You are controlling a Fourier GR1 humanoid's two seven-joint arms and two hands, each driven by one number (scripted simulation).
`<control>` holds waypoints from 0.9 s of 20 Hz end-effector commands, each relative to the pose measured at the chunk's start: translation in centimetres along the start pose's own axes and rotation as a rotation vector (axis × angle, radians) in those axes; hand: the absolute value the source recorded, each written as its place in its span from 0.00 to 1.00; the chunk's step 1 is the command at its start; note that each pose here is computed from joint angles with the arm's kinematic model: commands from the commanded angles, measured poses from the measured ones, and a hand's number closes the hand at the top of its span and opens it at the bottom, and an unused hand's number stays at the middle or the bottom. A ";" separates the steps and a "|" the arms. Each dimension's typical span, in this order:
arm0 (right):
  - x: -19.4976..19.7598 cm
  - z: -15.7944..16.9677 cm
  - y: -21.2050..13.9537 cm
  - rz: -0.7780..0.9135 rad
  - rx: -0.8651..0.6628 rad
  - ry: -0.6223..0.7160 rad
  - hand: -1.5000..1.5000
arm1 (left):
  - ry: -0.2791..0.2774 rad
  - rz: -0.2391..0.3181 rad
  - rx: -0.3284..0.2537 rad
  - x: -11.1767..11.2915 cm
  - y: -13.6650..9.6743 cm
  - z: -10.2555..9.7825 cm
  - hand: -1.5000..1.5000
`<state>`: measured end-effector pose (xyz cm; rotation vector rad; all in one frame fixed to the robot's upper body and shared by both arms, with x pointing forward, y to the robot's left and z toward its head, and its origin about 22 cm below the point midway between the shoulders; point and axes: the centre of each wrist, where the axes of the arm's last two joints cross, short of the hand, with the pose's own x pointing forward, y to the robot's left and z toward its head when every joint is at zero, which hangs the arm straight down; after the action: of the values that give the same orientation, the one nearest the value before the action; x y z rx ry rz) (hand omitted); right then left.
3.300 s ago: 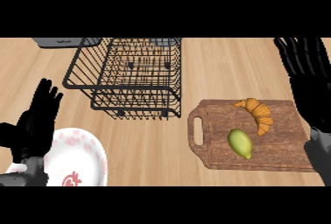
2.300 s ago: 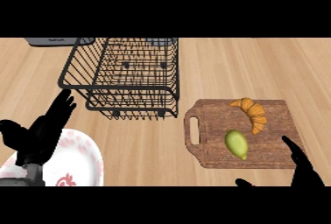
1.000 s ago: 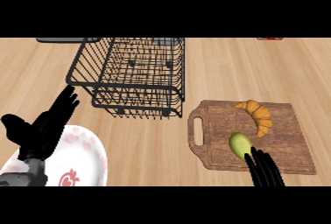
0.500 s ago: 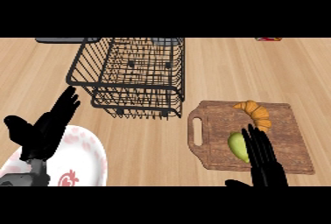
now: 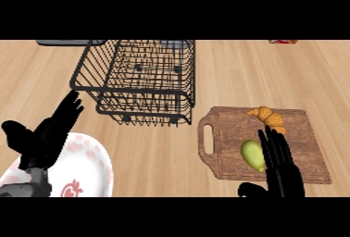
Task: Pick the lemon from the cutting board and place it in the tiered basket
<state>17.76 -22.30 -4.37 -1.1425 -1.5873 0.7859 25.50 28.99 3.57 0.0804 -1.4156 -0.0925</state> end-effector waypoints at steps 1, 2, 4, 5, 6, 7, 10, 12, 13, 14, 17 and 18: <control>0.4 -0.6 1.6 0.052 0.122 0.011 1.00 | -0.010 -0.003 -0.010 -0.1 0.4 -0.5 0.50; -0.3 -1.4 2.1 0.001 0.148 0.018 1.00 | -0.011 -0.001 -0.020 0.6 0.7 0.0 0.50; -0.5 -0.8 0.3 0.017 0.189 -0.020 1.00 | -0.011 0.005 -0.007 0.6 1.2 -0.8 0.50; -0.6 -1.2 0.9 0.075 0.167 -0.004 1.00 | -0.009 -0.006 0.011 1.5 0.1 -0.4 0.50; -2.0 -1.4 1.2 0.112 0.168 -0.022 1.00 | 0.010 0.012 -0.008 -1.5 1.1 0.8 0.50; -1.3 -1.4 1.9 0.115 0.154 -0.045 1.00 | -0.009 -0.006 -0.005 -0.5 1.3 -0.5 0.50; 0.0 -1.8 3.6 0.161 0.142 -0.075 1.00 | -0.005 0.012 -0.015 -0.1 0.7 0.3 0.50; 0.6 -1.4 3.1 0.169 0.114 -0.074 1.00 | -0.003 -0.009 -0.003 0.4 0.3 0.7 0.50; -0.3 -1.3 1.7 0.161 0.065 -0.085 1.00 | -0.013 0.015 0.006 -0.6 -1.3 0.1 0.50; -0.6 -1.8 3.7 0.185 0.056 -0.083 1.00 | -0.012 0.003 -0.015 1.6 -0.1 0.3 0.50; -2.3 -2.5 1.4 0.191 0.044 -0.091 1.00 | 0.004 0.009 0.001 -0.1 0.1 0.3 0.50; -3.6 -6.8 0.1 0.219 0.125 -0.086 1.00 | -0.014 0.007 -0.027 1.2 -0.4 -0.8 0.50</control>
<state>20.94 -23.68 -4.67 -1.2413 -1.5562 1.0200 25.68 28.88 4.06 0.0713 -1.4221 -0.0941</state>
